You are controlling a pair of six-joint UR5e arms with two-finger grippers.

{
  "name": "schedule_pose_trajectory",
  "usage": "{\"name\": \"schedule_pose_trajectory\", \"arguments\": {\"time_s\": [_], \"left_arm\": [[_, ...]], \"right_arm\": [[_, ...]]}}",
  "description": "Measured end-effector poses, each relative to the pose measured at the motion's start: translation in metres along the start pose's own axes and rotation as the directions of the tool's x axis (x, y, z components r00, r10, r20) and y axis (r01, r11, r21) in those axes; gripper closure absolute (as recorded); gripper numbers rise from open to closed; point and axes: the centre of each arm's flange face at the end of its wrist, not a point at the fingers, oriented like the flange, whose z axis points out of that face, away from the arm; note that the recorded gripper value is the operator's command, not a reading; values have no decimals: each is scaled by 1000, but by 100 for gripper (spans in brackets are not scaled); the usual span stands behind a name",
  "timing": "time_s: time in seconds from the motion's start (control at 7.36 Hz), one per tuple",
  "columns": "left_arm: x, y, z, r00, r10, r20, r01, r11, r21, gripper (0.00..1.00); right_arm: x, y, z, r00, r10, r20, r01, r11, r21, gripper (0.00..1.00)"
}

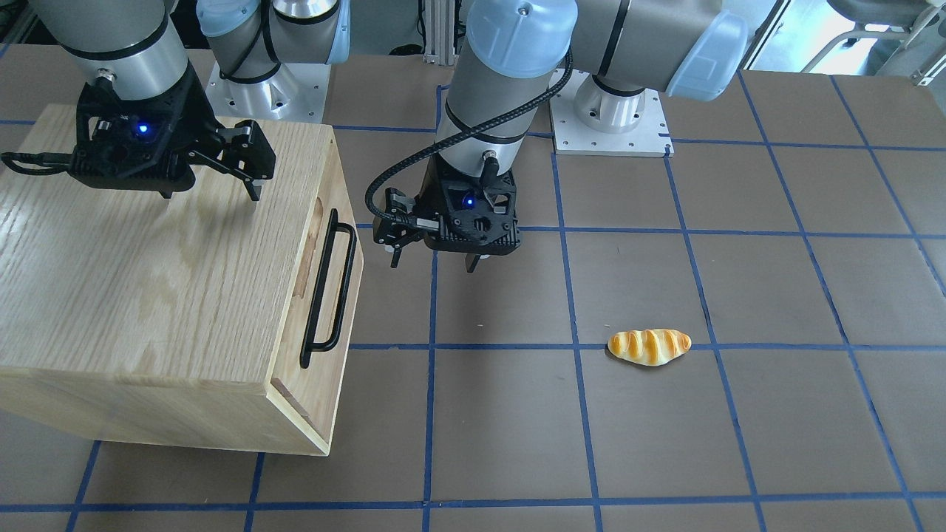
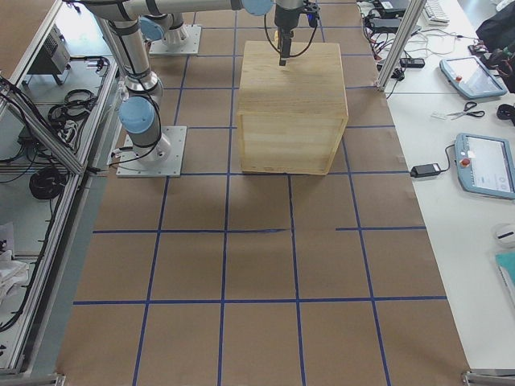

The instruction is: Open upper drawer

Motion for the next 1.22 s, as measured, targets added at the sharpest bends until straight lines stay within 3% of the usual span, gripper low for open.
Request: {"name": "schedule_pose_trajectory", "arguments": {"time_s": [1.22], "left_arm": [[47,9,33,999,3,-35,-3,1000,-17,0]], "right_arm": [[0,0,0,1000,-1,0,1,1000,1,0]]}}
